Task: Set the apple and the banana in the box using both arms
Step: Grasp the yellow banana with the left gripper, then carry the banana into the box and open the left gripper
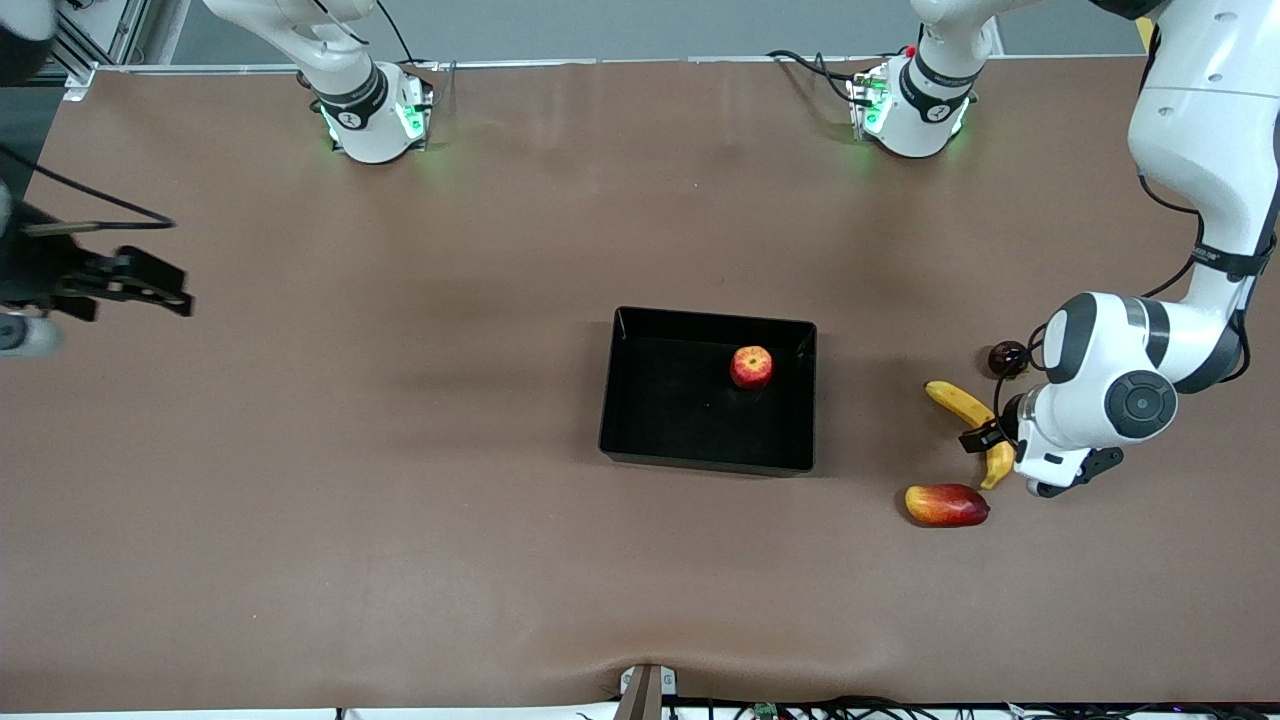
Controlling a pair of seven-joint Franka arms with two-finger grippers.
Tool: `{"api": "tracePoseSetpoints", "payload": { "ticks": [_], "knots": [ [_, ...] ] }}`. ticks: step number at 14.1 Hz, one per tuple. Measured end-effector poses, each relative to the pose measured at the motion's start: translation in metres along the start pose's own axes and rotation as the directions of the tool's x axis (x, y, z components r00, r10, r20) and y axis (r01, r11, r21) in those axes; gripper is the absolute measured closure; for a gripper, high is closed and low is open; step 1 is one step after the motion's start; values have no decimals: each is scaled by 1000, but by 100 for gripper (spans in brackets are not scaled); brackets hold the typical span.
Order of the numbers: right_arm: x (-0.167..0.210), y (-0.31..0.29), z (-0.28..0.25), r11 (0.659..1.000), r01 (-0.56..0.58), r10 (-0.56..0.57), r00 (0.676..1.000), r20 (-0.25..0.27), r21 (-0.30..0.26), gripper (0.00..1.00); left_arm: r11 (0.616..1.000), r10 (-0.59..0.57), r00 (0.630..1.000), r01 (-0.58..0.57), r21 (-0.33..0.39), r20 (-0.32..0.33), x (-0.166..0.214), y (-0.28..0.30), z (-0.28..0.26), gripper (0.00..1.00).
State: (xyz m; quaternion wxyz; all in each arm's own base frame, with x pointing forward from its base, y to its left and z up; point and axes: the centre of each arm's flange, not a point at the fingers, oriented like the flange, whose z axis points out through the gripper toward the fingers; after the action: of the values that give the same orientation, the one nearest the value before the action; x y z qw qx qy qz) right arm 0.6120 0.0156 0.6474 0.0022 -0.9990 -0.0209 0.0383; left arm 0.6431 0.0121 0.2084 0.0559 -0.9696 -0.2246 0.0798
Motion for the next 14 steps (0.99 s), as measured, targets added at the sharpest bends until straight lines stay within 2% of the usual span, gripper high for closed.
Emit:
{"api": "tracePoseSetpoints", "payload": {
  "ticks": [2, 5, 8, 10, 14],
  "knots": [
    [-2, 28, 11, 1000, -22, 22, 1000, 8, 14, 0, 1000, 2, 1000, -2, 6, 11, 1, -4, 14, 34],
    [-18, 44, 27, 998, -49, 49, 999, -9, 44, 0, 1000, 5, 1000, -5, 2, 11, 2, -2, 20, 64],
    [-43, 33, 37, 998, -41, 42, 999, -33, 38, 0, 1000, 9, 1000, -9, 7, -7, 1, 1, -6, 66],
    [-57, 24, 44, 999, -32, 33, 999, -30, 32, 0, 999, 30, 999, -30, 22, -24, -12, 13, -53, 66],
    [-64, 22, 41, 1000, 8, -7, 999, -40, 28, 0, 997, 71, 992, -72, -7, -103, -92, 96, -158, 66]
  ]
}}
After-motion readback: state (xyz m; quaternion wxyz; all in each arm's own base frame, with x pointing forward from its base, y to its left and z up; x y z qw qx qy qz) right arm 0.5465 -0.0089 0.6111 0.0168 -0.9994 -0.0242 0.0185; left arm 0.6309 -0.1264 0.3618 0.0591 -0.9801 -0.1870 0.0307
